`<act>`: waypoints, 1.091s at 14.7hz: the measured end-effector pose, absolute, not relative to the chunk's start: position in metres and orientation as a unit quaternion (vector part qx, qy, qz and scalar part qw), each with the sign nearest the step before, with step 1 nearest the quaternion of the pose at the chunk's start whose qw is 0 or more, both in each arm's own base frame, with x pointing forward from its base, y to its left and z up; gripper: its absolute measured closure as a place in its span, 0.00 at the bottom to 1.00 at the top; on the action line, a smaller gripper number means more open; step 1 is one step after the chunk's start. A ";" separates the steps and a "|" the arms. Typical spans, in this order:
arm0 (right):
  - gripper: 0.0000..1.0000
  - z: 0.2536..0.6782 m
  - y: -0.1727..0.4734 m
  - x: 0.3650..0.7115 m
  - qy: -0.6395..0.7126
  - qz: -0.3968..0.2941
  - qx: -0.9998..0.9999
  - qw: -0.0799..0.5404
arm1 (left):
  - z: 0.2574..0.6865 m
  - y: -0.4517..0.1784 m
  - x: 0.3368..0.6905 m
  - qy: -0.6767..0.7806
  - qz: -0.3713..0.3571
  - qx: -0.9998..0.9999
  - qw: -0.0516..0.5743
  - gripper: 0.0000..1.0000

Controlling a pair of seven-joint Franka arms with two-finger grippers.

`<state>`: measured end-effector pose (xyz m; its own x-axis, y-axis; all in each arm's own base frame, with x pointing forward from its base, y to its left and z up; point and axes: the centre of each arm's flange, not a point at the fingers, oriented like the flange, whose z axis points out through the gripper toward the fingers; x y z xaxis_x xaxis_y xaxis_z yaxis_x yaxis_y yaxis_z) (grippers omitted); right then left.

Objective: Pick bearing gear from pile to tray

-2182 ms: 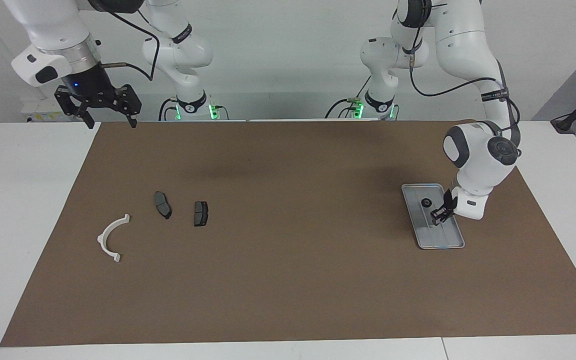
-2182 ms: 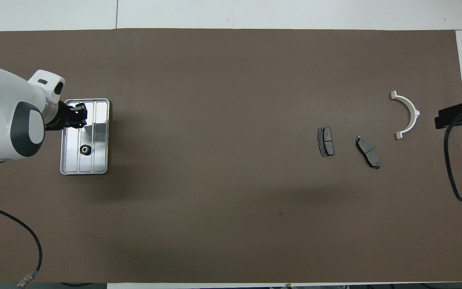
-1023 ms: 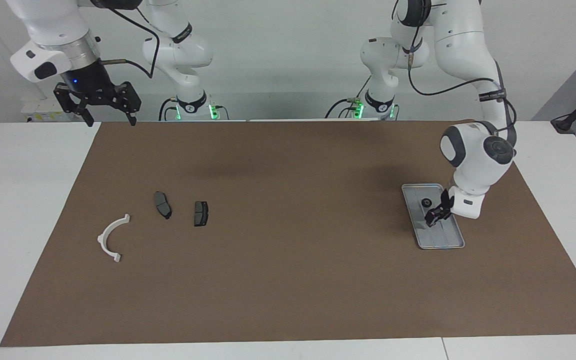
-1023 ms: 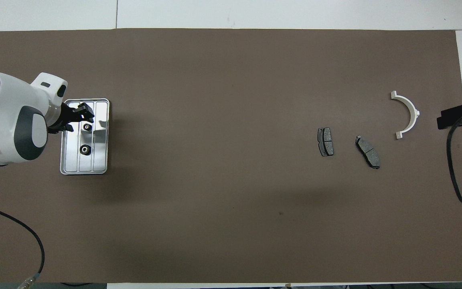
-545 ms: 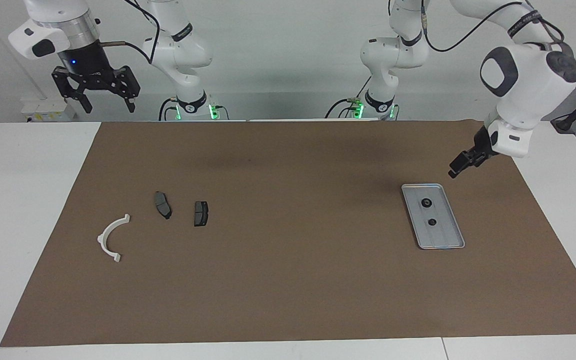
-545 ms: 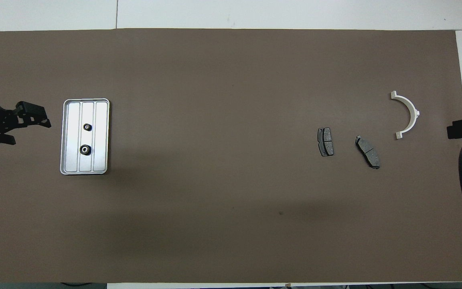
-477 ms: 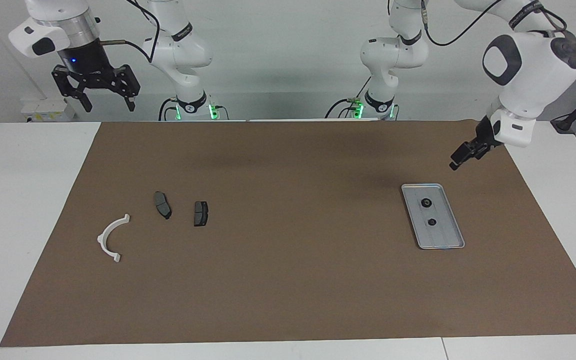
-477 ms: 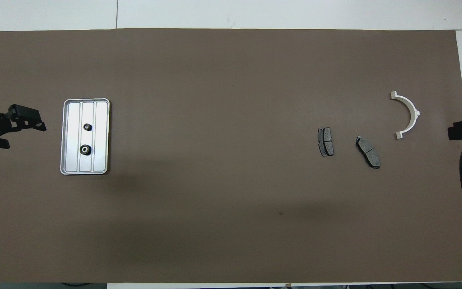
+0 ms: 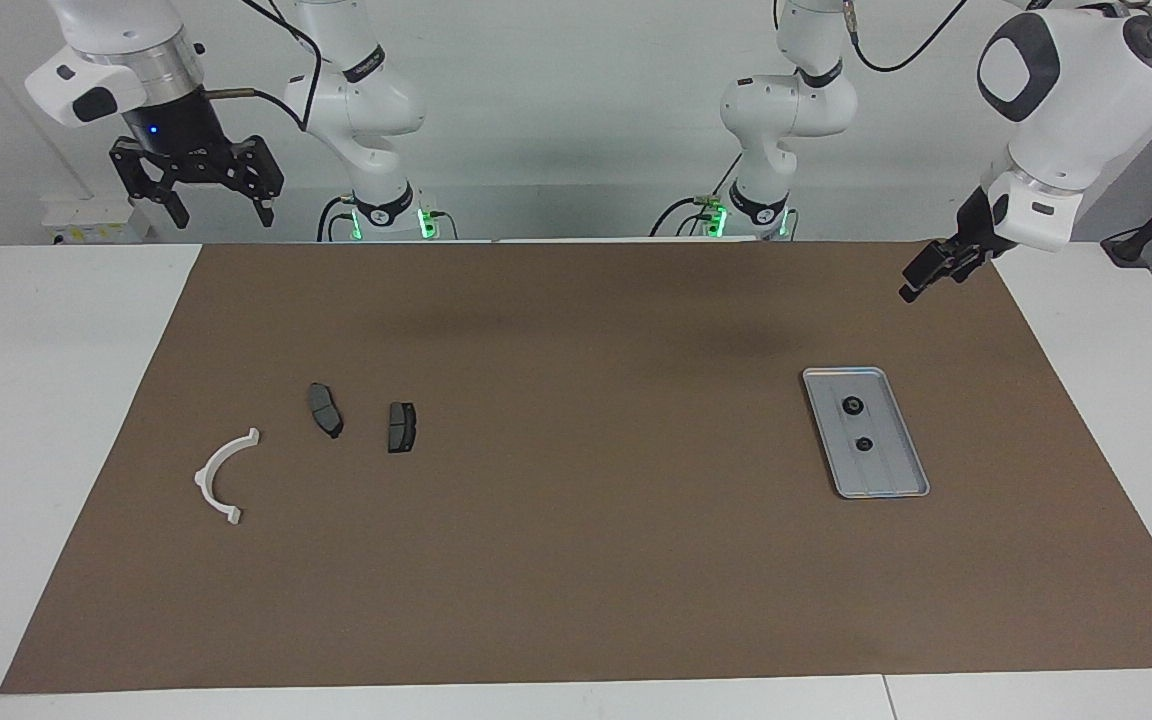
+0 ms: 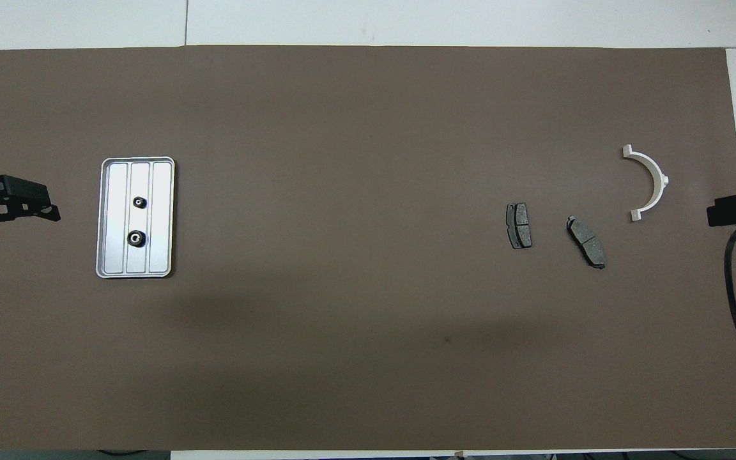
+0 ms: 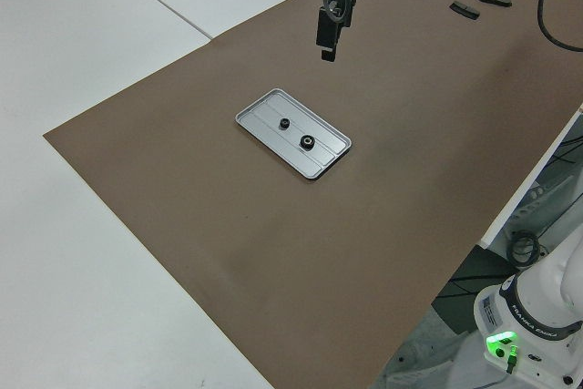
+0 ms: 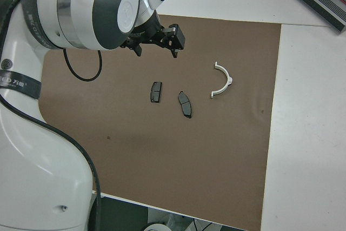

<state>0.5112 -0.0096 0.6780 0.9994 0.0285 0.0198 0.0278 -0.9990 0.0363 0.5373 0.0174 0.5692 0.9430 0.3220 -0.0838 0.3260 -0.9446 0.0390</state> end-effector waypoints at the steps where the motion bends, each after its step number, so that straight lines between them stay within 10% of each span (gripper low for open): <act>1: 0.00 0.678 -0.010 0.511 0.014 0.010 1.000 0.018 | 0.571 0.020 0.537 0.160 -0.045 0.986 0.020 0.00; 16: 0.00 0.671 -0.009 0.515 0.015 0.003 1.000 0.018 | 0.609 0.002 0.545 0.077 -0.031 0.997 0.010 0.00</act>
